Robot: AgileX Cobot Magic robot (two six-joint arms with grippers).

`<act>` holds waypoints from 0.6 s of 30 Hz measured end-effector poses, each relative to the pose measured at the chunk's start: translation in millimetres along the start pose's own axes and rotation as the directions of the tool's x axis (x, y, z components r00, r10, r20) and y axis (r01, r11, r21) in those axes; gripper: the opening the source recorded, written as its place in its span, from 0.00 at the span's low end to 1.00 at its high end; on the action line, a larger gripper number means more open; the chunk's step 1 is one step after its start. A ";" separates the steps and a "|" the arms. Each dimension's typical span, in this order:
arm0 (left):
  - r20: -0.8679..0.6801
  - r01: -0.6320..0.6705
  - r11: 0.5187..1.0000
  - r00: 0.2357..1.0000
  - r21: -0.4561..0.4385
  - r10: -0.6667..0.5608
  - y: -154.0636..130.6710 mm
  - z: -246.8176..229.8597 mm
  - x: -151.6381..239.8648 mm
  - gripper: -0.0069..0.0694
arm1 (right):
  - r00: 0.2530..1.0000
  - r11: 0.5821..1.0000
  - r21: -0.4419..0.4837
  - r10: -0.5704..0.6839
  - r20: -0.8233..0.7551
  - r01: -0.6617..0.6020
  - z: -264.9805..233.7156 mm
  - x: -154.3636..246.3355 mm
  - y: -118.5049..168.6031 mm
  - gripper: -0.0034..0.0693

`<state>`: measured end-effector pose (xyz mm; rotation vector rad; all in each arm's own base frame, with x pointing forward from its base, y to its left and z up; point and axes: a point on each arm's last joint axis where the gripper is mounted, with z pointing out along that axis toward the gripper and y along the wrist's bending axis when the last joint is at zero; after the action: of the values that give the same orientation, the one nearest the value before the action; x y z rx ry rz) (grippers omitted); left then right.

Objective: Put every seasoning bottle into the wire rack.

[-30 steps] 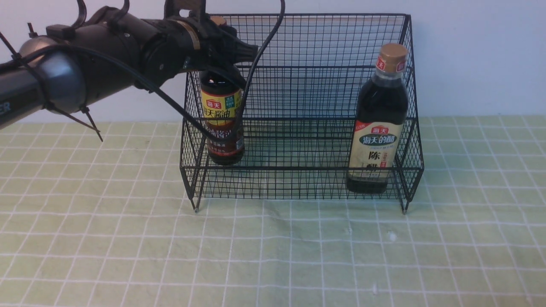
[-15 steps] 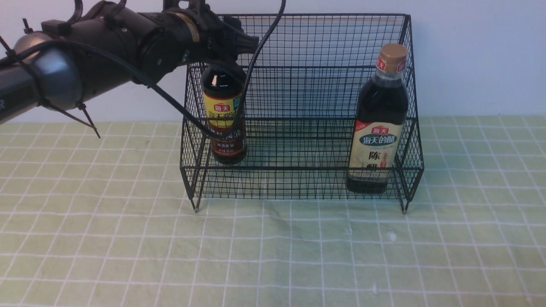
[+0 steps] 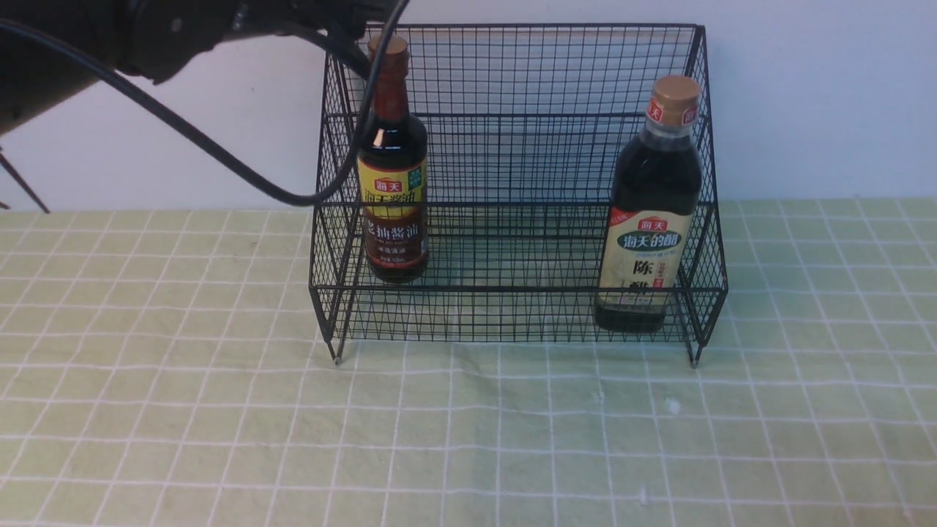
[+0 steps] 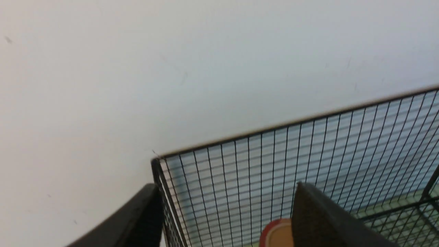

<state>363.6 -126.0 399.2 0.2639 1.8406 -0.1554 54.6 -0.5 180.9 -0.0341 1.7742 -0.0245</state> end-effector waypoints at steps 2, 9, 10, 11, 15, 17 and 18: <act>0.009 -0.002 1.000 1.000 -0.007 0.002 1.8 -11.5 -6.8 0.67 | 1.000 1.000 0.000 0.000 0.000 0.000 0.0 0.0 0.0 0.03; -0.069 -0.054 0.996 0.996 -0.069 0.049 13.0 -65.3 -22.2 0.28 | 1.000 1.000 0.000 0.000 0.000 0.000 0.0 0.0 0.0 0.03; -0.093 -0.062 0.995 0.994 -0.075 0.055 14.5 -73.2 -22.6 0.22 | 1.000 1.000 0.000 0.000 0.000 0.000 0.0 0.0 0.0 0.03; -0.118 -0.065 0.995 0.991 -0.078 0.056 15.7 -81.4 -22.8 0.17 | 1.000 1.000 0.000 0.000 0.000 0.000 0.0 0.0 0.0 0.03; -0.257 -0.035 0.998 0.966 -0.051 0.021 17.5 -126.0 -20.1 0.09 | 1.000 1.000 0.000 0.000 0.000 0.000 0.0 0.0 0.0 0.03; -0.290 -0.003 1.000 0.957 -0.021 -0.004 16.6 -152.0 -20.8 0.08 | 1.000 1.000 0.000 0.000 0.000 0.000 0.0 0.0 0.0 0.03; -0.297 0.006 1.000 0.955 -0.011 -0.009 16.2 -159.3 -21.1 0.08 | 1.000 1.000 0.000 0.000 0.000 0.000 0.0 0.0 0.0 0.03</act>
<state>225.5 -74.0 464.7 0.2854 2.1406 -0.1161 54.6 -0.5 180.9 -0.0341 1.7744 -0.0245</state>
